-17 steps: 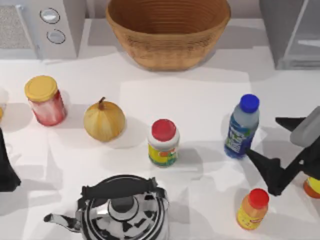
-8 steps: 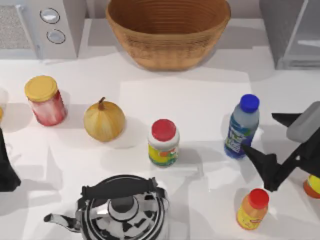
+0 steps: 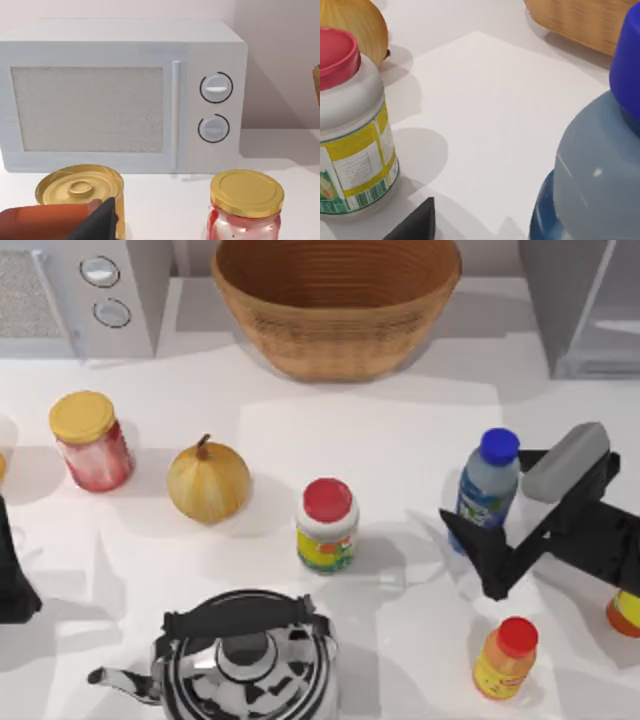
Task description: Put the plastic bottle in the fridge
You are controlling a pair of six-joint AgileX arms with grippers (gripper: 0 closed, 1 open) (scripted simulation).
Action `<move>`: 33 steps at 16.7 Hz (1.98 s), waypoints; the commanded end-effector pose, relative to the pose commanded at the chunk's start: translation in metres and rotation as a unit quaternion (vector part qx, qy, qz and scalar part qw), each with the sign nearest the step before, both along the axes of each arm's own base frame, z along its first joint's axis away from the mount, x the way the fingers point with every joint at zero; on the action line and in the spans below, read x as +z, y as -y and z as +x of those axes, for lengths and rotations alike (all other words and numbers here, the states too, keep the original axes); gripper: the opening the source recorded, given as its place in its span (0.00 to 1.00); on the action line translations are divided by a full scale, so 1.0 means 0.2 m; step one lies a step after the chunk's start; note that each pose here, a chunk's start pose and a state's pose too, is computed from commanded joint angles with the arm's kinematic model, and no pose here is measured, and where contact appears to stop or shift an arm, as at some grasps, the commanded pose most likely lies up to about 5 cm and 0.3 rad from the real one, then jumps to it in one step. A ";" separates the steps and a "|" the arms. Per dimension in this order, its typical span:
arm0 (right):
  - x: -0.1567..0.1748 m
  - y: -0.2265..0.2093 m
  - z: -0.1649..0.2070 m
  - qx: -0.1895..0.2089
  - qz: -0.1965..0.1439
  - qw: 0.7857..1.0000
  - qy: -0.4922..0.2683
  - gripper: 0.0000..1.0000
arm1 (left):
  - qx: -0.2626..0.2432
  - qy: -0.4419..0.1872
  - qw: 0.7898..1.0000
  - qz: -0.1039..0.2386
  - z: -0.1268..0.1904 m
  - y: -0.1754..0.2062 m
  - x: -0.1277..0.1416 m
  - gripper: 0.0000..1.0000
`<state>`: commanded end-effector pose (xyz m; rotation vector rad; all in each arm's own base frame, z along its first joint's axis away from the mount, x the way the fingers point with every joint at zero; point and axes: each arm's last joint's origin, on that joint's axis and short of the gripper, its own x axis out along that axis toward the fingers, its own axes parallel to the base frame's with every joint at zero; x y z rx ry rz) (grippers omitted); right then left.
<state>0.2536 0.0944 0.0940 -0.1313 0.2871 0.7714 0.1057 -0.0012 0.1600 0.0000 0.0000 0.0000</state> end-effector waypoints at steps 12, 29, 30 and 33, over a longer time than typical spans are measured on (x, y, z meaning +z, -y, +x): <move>-0.09 -0.01 0.06 -0.002 -0.001 1.000 -0.003 0.78 | 0.000 0.000 1.000 0.000 0.00 0.00 0.00 1.00; -0.09 -0.01 0.06 -0.002 -0.001 1.000 -0.003 0.01 | 0.000 0.000 1.000 0.000 0.00 0.00 0.00 1.00; -0.09 -0.01 0.06 -0.002 -0.001 1.000 -0.003 0.01 | 0.000 0.000 1.000 0.000 0.00 0.00 0.00 1.00; -0.08 -0.01 0.06 0.005 0.000 1.000 0.004 0.01 | 0.000 0.000 1.000 0.000 0.00 0.00 0.00 1.00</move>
